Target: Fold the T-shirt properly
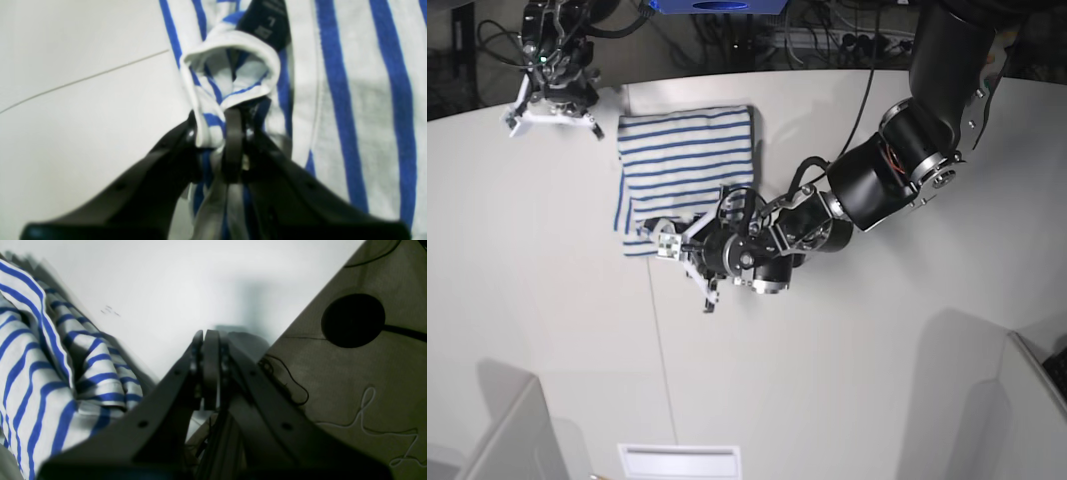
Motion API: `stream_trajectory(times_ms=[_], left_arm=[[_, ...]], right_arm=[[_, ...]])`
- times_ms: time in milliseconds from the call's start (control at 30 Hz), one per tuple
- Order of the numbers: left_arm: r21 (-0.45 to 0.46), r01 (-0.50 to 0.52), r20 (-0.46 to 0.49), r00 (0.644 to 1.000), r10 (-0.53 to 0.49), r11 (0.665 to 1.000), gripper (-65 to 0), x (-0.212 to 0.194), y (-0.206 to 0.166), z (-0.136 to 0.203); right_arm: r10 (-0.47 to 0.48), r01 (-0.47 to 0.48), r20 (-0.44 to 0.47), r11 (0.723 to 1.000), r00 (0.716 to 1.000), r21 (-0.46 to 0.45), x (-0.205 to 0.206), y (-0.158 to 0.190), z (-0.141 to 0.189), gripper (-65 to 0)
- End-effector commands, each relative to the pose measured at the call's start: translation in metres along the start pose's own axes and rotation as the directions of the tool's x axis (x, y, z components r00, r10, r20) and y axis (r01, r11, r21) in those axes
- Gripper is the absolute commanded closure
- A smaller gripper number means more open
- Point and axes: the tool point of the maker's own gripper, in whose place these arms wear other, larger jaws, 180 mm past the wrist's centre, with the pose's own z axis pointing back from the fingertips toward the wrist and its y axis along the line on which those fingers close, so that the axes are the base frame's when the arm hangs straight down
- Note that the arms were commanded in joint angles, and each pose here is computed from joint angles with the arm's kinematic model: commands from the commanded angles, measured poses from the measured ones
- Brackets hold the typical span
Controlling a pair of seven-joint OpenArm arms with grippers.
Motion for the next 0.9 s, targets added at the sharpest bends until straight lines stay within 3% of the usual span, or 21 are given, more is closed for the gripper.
stream_trajectory(times_ms=[0, 100, 200, 400, 567, 633, 733, 867], left_arm=[[0.022, 0.024, -0.032, 0.999, -0.024, 0.999, -21.6, -0.001, 0.013, 0.005], [0.044, 0.016, -0.02, 1.0, -0.015, 0.999, -43.6, 0.003, 0.024, 0.009], [0.076, -0.005, 0.017, 1.0, 0.003, 0.997, -55.0, 0.017, 0.038, 0.013], [0.221, -0.065, 0.15, 0.988, 0.032, 0.973, -55.5, 0.053, 0.088, 0.053], [0.39, -0.217, 0.176, 0.971, 0.159, 0.895, -55.1, 0.041, 0.127, 0.11], [0.447, -0.277, 0.193, 0.958, 0.211, 0.851, -50.7, 0.021, 0.126, 0.134], [0.49, -0.299, 0.213, 0.952, 0.221, 0.819, -37.5, 0.003, 0.107, 0.156], [0.549, -0.337, 0.219, 0.941, 0.257, 0.765, -5.8, -0.027, 0.074, 0.188]], right_arm=[[0.006, -0.006, 0.032, 1.0, 0.999, 0.01, 0.008, 0.003, 0.003, 0.0], [0.009, -0.01, 0.03, 1.0, 1.0, 0.022, 0.007, 0.008, 0.002, 0.0], [0.026, -0.026, 0.015, 0.999, 1.0, 0.045, 0.001, 0.017, 0.003, 0.0], [0.035, -0.036, 0.015, 0.996, 0.999, 0.083, 0.001, 0.033, 0.003, 0.0], [0.076, -0.08, 0.056, 0.994, 0.996, 0.08, 0.016, 0.031, 0.001, 0.0], [0.088, -0.096, 0.105, 0.993, 0.991, 0.075, 0.028, 0.03, 0.002, 0.0], [0.126, -0.143, 0.202, 0.987, 0.971, 0.072, 0.049, 0.027, 0.004, 0.0], [0.199, -0.247, 0.301, 0.96, 0.933, 0.129, 0.061, 0.036, 0.011, 0.0]])
